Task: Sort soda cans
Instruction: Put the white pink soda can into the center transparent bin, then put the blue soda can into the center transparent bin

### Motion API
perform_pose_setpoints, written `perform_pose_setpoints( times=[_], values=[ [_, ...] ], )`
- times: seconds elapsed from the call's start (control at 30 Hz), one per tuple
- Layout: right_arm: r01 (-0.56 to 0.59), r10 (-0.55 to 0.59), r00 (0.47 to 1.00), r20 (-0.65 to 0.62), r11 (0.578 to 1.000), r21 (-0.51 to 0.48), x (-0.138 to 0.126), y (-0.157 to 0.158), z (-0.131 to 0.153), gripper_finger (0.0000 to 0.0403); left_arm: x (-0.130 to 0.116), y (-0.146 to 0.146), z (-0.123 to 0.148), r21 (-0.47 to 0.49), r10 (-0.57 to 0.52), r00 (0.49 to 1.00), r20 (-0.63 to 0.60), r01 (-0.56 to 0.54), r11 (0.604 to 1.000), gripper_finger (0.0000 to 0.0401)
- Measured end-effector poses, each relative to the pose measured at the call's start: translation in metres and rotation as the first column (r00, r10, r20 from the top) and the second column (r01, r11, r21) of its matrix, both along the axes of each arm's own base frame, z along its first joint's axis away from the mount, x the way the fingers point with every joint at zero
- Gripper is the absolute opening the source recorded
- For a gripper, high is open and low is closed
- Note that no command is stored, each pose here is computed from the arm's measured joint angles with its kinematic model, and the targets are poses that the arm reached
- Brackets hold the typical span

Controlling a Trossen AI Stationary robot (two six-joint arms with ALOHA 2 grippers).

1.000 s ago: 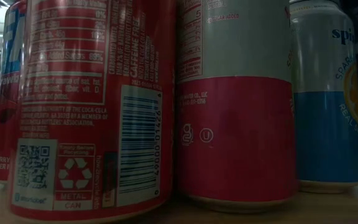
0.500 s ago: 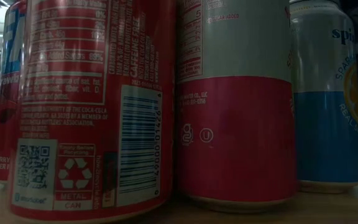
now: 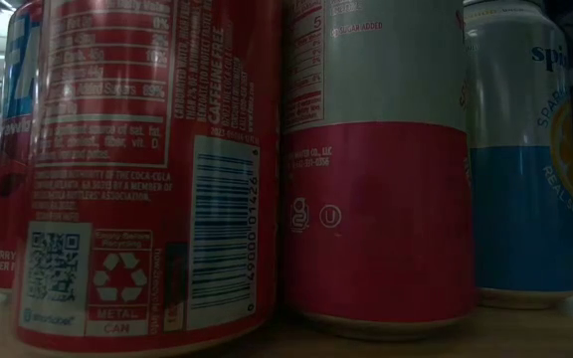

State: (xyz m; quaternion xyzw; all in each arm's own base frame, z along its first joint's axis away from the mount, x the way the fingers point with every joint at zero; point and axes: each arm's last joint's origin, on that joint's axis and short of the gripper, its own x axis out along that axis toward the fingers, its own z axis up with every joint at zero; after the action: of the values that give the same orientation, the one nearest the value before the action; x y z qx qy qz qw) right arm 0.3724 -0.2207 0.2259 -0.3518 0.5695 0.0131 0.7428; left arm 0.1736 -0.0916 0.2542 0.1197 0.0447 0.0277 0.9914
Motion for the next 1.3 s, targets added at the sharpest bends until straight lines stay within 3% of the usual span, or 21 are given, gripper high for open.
perform_pose_setpoints(
  times=[0.33,0.53,0.9,1.3],
  values=[
    [0.011,-0.01,1.0,0.016,0.999,-0.039,0.004,-0.003,0.042,0.0376,0.0,0.0,-0.001,0.004,0.0,1.0,-0.006,0.0,1.0,0.0202],
    [-0.028,0.026,0.997,-0.069,0.999,-0.019,0.002,0.022,0.07,0.0376,0.0,0.0,-0.001,0.001,0.0,1.0,-0.006,0.0,1.0,0.0202],
    [-0.262,0.266,0.953,-0.143,0.964,0.047,-0.006,0.147,0.107,0.0376,0.0,0.0,-0.001,-0.021,0.002,1.0,-0.004,-0.002,1.0,0.0202],
    [-0.41,0.434,0.884,-0.175,0.899,0.156,-0.019,0.279,0.108,0.0376,0.0,0.0,-0.001,-0.036,0.003,1.0,-0.003,-0.003,0.999,0.0202]
  ],
)
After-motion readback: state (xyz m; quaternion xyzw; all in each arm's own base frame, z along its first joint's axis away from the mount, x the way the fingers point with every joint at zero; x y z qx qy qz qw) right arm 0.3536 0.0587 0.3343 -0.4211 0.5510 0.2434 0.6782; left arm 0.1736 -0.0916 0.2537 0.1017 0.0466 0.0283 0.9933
